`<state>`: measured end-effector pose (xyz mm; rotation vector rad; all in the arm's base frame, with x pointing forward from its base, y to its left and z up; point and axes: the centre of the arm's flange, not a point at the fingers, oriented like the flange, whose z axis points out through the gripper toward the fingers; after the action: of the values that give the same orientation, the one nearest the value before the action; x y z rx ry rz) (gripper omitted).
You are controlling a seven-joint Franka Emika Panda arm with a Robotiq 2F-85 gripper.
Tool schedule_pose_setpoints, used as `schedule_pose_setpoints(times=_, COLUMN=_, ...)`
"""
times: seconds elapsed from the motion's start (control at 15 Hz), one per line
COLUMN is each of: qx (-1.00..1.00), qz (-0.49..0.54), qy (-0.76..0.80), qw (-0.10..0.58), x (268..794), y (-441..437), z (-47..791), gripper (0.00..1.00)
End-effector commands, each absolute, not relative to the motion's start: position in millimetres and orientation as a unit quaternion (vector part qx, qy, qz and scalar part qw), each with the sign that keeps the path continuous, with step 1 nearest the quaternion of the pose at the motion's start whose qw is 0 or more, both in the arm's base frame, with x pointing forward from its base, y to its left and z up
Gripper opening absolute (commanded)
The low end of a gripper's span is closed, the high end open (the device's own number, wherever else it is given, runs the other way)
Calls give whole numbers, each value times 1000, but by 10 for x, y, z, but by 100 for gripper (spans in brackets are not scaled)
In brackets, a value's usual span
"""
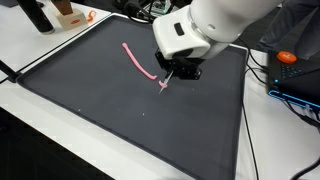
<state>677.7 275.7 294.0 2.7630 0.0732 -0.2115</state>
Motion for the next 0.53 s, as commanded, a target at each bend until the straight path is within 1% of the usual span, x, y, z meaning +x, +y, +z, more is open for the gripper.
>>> schedule_pose_setpoints(times=0.0, qx=981, qz=-106, qy=6, qw=161, x=6980, y=2581, z=2917, gripper=1)
schedule_pose_setpoints(times=0.47, qx=982, qz=-128, qy=-42, qw=134, x=7116, y=2155, z=2893, gripper=1)
